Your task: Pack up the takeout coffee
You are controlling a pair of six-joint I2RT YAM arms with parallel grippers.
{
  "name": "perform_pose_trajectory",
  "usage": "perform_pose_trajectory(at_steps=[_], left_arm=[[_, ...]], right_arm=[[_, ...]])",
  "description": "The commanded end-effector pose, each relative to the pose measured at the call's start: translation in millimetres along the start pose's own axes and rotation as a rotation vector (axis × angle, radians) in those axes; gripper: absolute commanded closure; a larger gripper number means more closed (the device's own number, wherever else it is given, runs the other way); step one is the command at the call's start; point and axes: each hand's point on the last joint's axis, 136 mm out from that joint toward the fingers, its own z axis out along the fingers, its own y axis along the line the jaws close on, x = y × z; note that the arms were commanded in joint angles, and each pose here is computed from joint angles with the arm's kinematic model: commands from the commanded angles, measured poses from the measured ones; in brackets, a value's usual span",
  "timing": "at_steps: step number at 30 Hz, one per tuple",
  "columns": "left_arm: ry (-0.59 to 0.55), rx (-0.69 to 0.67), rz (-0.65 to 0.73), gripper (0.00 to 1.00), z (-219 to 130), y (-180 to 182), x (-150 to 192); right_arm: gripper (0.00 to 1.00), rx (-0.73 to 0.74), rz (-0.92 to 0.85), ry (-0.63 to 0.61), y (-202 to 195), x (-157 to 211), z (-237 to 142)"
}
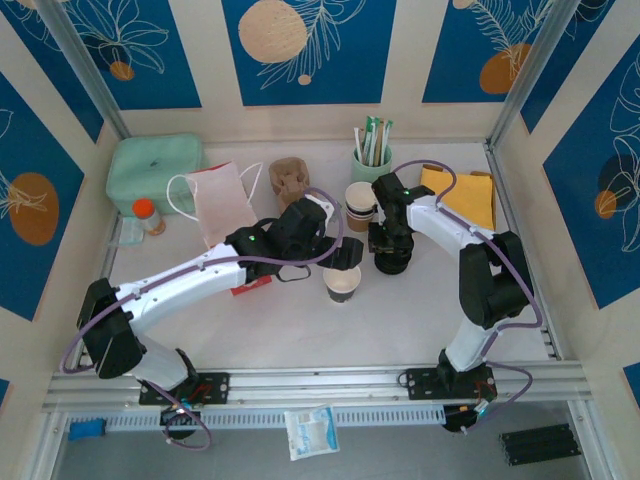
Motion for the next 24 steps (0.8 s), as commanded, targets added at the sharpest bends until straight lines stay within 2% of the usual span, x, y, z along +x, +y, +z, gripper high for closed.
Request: perform_pose_trajectory(at_steps=[1,9,24], left_arm=[[-0.034,0.011,0.000,0.00,-10.5,-6.0,-12.0],[-0.033,0.010,0.002,0.01,-11.0,-6.2,-12.8],[-0.039,0.006,-0.001,0.01,-11.7,-5.9,-13.9]], right_arm=[[0.73,-0.005,-0.018,0.004,4.4,-2.3,-2.3],[0.87,-0.003,-0.020,-0.005,3.2,-1.9,-8.5],[0.89,-0.039,-0.005,-0.113,2.1,-7.0,-60.6]])
